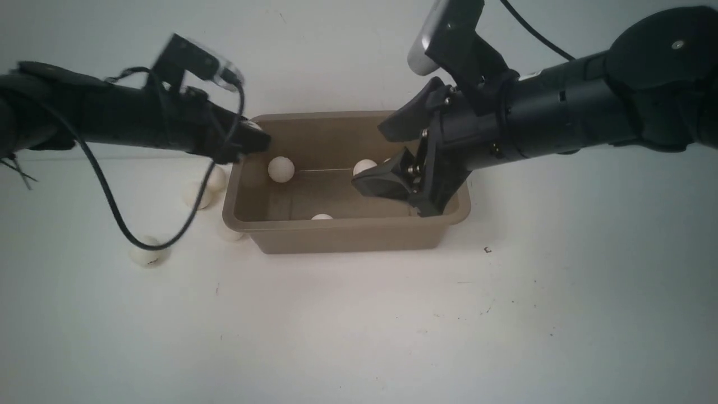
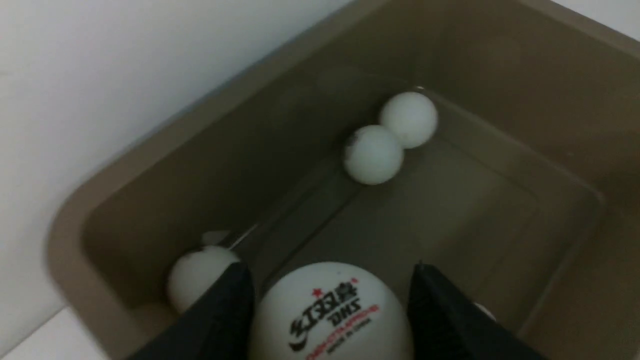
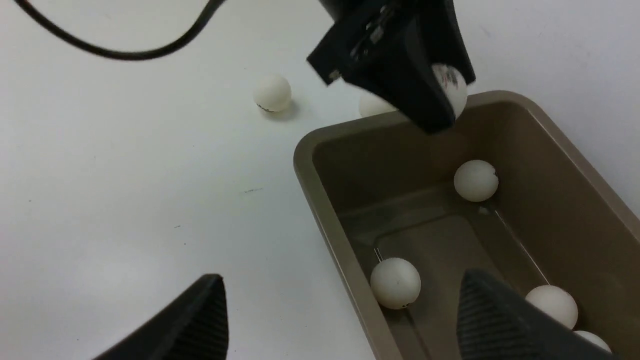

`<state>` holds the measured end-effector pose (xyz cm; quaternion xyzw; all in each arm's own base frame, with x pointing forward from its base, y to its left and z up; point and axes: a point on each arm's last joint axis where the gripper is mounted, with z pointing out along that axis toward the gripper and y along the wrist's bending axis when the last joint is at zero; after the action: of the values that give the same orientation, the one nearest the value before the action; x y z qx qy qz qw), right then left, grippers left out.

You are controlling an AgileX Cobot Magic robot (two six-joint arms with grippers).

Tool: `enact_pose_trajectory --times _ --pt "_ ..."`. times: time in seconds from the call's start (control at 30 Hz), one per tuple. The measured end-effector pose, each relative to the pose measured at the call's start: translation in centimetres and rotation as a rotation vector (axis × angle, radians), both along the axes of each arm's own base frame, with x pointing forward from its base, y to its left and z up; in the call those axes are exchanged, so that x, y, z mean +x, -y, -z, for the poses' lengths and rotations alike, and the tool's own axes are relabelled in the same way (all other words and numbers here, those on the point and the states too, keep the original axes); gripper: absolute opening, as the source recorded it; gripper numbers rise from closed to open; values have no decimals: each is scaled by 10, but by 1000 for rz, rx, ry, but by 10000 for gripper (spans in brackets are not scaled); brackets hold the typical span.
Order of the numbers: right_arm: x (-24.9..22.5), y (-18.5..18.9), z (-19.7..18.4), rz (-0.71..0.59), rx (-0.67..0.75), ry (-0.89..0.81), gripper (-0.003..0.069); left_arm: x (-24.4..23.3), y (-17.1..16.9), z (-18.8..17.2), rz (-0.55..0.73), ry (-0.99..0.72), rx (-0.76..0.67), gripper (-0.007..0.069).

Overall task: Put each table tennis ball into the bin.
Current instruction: Use the left arm to put the table tennis ball into the box, then use the left arm to clamp the table tennis ball closest to it

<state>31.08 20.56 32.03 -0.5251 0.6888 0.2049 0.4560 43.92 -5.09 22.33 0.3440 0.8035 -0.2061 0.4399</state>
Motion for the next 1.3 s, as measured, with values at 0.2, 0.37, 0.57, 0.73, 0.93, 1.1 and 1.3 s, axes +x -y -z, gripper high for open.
enact_pose_trajectory --times 0.2,0.37,0.57,0.73,0.93,1.1,1.3 --pt "1 0 0 5 0 4 558 2 20 24 102 0 54 375" --pt "1 0 0 4 -3 5 558 3 17 19 13 -41 21 521" --pt "1 0 0 3 -9 8 558 -4 -21 -29 -136 36 71 507" --pt "1 1 1 0 -23 16 558 -20 -64 -57 -235 40 168 461" --pt "1 1 1 5 -25 23 558 -30 -98 -42 -198 -52 354 457" --pt "2 2 1 9 -26 26 558 -39 -97 -25 -13 -136 458 454" --pt "2 2 1 9 -34 32 558 -46 -94 -3 182 -227 481 414"
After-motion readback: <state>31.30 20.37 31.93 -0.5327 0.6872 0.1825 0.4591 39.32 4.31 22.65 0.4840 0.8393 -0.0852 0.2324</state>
